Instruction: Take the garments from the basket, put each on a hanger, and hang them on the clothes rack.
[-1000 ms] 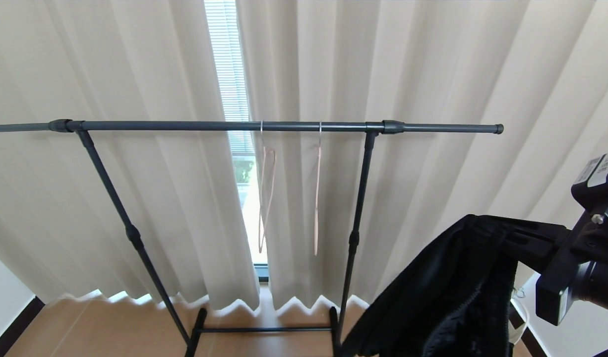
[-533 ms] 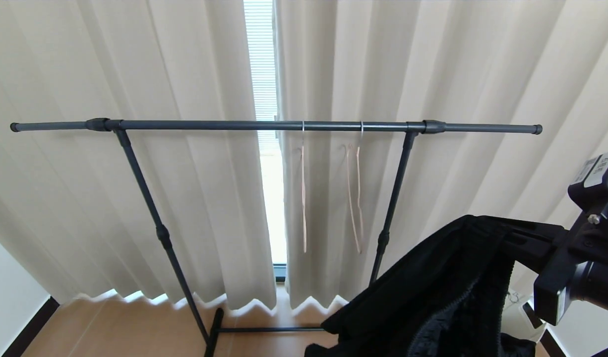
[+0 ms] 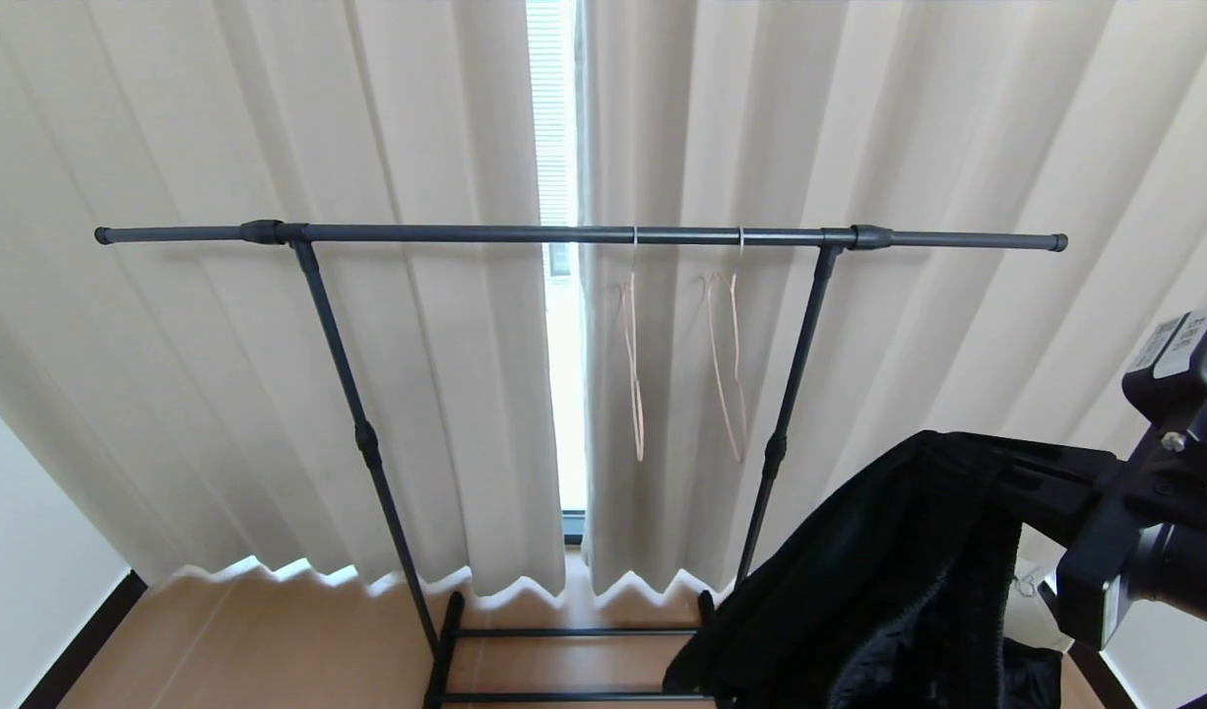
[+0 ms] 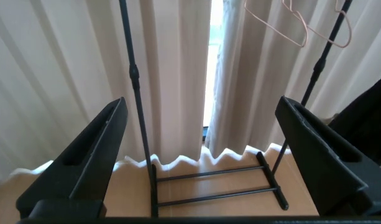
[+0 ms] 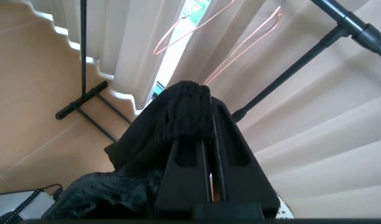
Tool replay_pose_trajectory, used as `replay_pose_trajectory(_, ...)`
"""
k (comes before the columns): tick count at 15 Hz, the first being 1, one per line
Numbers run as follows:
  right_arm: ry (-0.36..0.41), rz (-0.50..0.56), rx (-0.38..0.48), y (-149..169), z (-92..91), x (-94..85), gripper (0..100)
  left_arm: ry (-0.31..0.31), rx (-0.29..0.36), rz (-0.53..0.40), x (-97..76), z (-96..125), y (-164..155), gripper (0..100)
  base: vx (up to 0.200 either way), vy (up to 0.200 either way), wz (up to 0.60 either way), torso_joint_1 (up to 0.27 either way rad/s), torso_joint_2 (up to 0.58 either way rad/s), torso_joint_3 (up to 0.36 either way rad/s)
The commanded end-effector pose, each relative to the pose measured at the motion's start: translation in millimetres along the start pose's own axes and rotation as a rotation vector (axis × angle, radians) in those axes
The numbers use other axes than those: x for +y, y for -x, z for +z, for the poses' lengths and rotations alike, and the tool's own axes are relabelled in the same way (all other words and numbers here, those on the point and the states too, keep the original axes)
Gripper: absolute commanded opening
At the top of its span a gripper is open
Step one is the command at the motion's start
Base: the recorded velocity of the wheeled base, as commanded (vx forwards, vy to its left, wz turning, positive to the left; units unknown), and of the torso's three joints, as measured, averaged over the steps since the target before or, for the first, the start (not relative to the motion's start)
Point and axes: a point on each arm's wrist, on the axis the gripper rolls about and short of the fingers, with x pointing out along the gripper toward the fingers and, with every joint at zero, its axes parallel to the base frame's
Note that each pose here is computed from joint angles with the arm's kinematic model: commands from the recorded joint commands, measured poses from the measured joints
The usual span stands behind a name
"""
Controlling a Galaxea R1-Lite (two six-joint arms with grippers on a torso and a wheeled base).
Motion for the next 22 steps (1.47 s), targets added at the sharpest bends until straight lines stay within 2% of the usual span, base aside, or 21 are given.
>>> replay_pose_trajectory(1,0.0,-0.001,-0.003,0,0.6,-0.1,0,0.0,0.0,0.0,0.0,0,0,100,0.0,0.0,0.0,0.0,0.0,0.0)
replay_pose_trajectory(12,0.002,0.001,0.008,0,-3.0,0.6,0,-0.006,-0.002,0.0,0.1,0,0,100,0.0,0.0,0.0,0.0,0.0,0.0)
replay_pose_trajectory(16,0.053,0.001,0.006,6,-8.3,0.6,0,-0.04,0.031,-0.013,0.1,-1,-2,100,0.0,0.0,0.0,0.0,0.0,0.0)
replay_pose_trajectory(17,0.076,0.0,0.0,10,-10.2,0.0,0,-0.045,0.12,-0.014,0.8,-1,-8,100,0.0,0.0,0.0,0.0,0.0,0.0)
replay_pose_trajectory(18,0.077,0.0,-0.001,10,-10.1,-0.1,0,-0.039,0.165,-0.011,1.3,0,-11,100,0.0,0.0,0.0,0.0,0.0,0.0)
replay_pose_trajectory(19,0.079,0.006,-0.001,9,-10.0,1.0,0,-0.024,0.283,-0.017,2.4,0,-20,100,0.0,0.0,0.0,0.0,0.0,0.0)
replay_pose_trajectory(21,0.081,0.011,0.01,6,-10.4,2.2,0,0.002,0.418,-0.019,5.3,17,-41,100,0.0,0.0,0.0,0.0,0.0,0.0)
replay_pose_trajectory(22,0.078,0.01,0.007,6,-9.8,2.0,0,0.045,0.49,-0.019,7.1,25,-55,100,0.0,0.0,0.0,0.0,0.0,0.0)
